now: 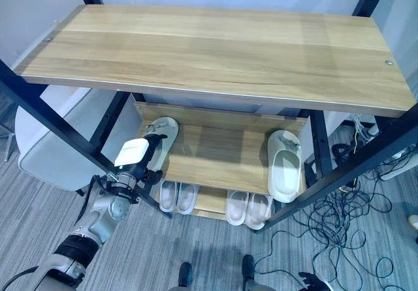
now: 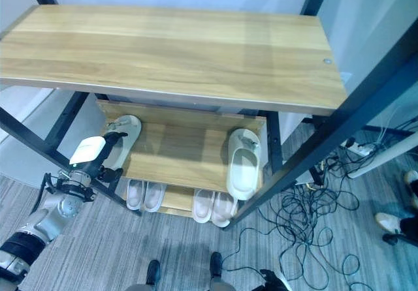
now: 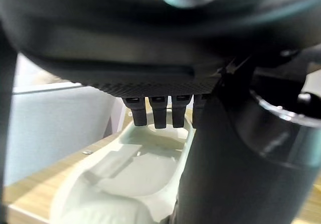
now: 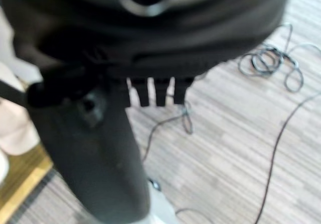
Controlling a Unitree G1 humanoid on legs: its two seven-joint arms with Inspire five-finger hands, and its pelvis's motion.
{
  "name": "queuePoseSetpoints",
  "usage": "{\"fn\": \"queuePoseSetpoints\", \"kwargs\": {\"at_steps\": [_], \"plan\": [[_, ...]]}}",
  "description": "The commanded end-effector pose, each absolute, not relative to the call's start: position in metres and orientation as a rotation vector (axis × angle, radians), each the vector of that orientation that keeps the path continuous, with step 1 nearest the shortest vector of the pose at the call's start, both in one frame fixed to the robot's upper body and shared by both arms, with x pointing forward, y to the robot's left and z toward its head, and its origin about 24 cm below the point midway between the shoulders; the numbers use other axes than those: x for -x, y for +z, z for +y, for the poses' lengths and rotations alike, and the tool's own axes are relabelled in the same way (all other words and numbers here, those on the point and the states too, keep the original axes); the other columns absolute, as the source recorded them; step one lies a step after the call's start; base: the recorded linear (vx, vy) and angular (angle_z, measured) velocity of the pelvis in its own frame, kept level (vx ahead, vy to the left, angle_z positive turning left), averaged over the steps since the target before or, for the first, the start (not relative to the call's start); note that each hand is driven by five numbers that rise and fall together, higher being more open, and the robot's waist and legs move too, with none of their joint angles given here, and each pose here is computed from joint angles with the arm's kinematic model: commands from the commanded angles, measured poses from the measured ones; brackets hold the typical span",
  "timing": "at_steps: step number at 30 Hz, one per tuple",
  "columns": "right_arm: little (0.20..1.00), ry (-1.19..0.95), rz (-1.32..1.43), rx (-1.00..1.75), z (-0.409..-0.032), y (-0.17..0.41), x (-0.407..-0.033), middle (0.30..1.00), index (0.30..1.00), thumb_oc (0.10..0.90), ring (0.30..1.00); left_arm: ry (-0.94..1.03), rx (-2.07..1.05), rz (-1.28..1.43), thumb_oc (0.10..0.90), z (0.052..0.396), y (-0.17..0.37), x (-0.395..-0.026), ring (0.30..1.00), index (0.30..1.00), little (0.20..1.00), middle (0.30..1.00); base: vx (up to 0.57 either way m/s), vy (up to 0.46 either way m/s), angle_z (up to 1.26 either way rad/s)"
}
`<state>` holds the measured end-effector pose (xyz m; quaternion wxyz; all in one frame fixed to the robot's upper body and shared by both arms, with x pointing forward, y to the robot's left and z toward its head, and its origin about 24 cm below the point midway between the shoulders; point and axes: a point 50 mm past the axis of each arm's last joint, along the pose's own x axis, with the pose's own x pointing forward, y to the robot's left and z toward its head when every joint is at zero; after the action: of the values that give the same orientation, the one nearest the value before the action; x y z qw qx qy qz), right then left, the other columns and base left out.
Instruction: Arrange the slippers neatly on the shoe rack.
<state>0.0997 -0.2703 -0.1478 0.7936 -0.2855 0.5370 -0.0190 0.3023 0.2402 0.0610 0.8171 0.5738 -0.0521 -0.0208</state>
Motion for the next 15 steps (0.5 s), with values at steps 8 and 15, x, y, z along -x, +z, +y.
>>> {"fn": "queuePoseSetpoints", "kwargs": {"at_steps": [8, 15], "plan": [[0.900, -0.070, 1.126, 0.704, -0.289, -0.140, -0.101, 0.900, 0.900, 0.800, 0.900, 0.202, -1.166, -0.392, 0.800, 0.249, 0.138, -0.325, 0.900, 0.900, 0.900, 0.900, 0.00, 0.000, 0.00], [0.900, -0.060, 1.136, 0.690, -0.285, -0.142, -0.100, 0.900, 0.900, 0.800, 0.900, 0.204, -1.006, -0.446, 0.800, 0.246, 0.144, -0.311, 0.900, 0.900, 0.900, 0.900, 0.01, 0.001, 0.00]]}}
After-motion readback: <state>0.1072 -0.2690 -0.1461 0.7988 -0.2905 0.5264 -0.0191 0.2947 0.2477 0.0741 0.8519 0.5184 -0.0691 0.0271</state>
